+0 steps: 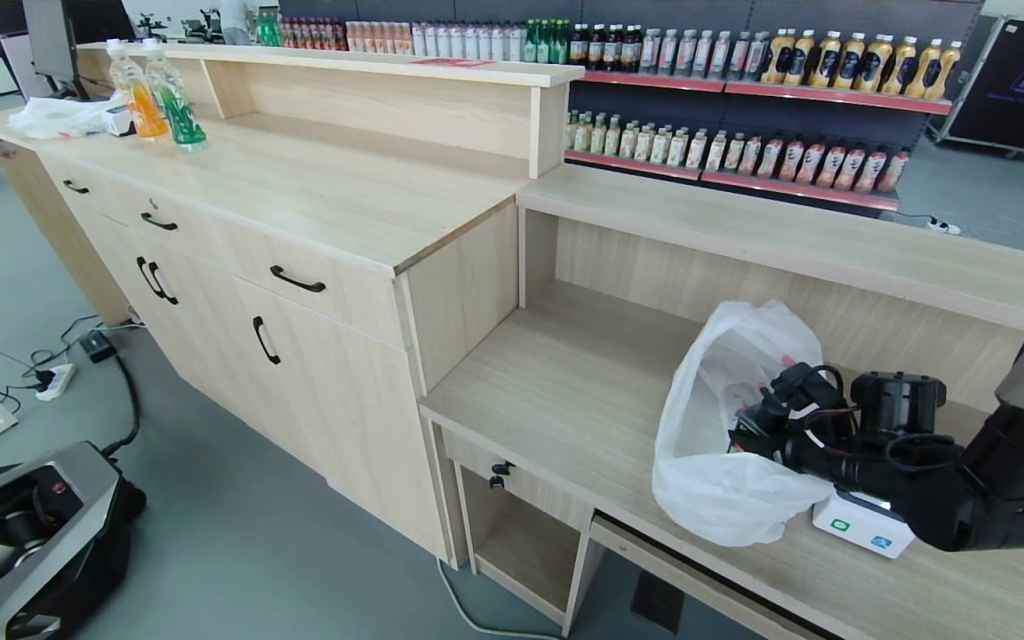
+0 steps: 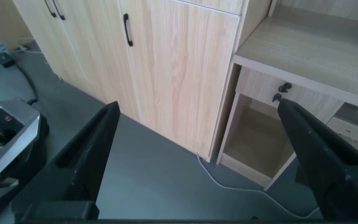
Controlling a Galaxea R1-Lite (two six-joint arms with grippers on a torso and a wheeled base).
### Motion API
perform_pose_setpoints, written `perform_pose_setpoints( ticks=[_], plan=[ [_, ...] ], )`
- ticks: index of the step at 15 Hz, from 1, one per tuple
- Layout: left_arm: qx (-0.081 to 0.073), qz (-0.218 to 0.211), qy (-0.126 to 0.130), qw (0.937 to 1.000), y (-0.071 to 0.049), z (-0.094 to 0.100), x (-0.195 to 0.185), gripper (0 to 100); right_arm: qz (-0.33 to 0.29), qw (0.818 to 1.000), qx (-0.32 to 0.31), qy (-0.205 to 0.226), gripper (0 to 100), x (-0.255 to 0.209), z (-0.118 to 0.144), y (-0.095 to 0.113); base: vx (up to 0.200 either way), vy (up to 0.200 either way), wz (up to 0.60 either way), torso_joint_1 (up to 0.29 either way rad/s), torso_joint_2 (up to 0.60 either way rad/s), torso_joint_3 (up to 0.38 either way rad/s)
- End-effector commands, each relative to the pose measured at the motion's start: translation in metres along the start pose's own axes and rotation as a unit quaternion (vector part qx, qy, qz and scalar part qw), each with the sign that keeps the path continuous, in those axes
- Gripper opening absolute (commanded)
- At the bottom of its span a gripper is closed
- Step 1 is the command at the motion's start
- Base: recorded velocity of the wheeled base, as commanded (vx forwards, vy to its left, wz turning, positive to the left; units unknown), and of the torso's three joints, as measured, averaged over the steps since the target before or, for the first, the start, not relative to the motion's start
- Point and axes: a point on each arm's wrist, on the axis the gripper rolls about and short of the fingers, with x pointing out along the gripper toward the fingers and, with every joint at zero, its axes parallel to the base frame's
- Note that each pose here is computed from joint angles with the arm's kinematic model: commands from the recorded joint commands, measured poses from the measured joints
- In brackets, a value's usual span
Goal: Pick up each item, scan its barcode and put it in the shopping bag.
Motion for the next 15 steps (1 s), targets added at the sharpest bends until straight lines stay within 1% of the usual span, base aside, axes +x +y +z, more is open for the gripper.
perform_pose_setpoints(
  ticks=[1, 7, 10, 11, 13, 15],
  plan=[
    [0.0, 0.0, 0.0, 1.0, 0.0, 0.0, 0.0, 100, 0.005, 1.0, 0.004, 0.012, 0, 0.004, -0.008, 0.002, 0.0, 0.0, 0.0, 0.0, 0.0, 0.0],
    [0.0, 0.0, 0.0, 1.0, 0.0, 0.0, 0.0, 100, 0.012, 0.999, 0.004, 0.035, 0, 0.009, -0.027, 0.005, 0.0, 0.0, 0.0, 0.0, 0.0, 0.0],
    [0.0, 0.0, 0.0, 1.0, 0.0, 0.0, 0.0, 100, 0.012, 0.999, 0.002, 0.033, 0, 0.01, -0.031, 0.006, 0.0, 0.0, 0.0, 0.0, 0.0, 0.0],
    [0.0, 0.0, 0.0, 1.0, 0.0, 0.0, 0.0, 100, 0.013, 0.999, 0.003, 0.036, 100, 0.009, -0.034, 0.008, 0.0, 0.0, 0.0, 0.0, 0.0, 0.0],
    [0.0, 0.0, 0.0, 1.0, 0.0, 0.0, 0.0, 100, 0.013, 0.999, 0.003, 0.034, 100, 0.008, -0.033, 0.008, 0.0, 0.0, 0.0, 0.0, 0.0, 0.0],
    [0.0, 0.0, 0.0, 1.0, 0.0, 0.0, 0.0, 100, 0.011, 1.0, -0.001, 0.019, 100, 0.007, -0.026, 0.006, 0.0, 0.0, 0.0, 0.0, 0.0, 0.0]
  ],
)
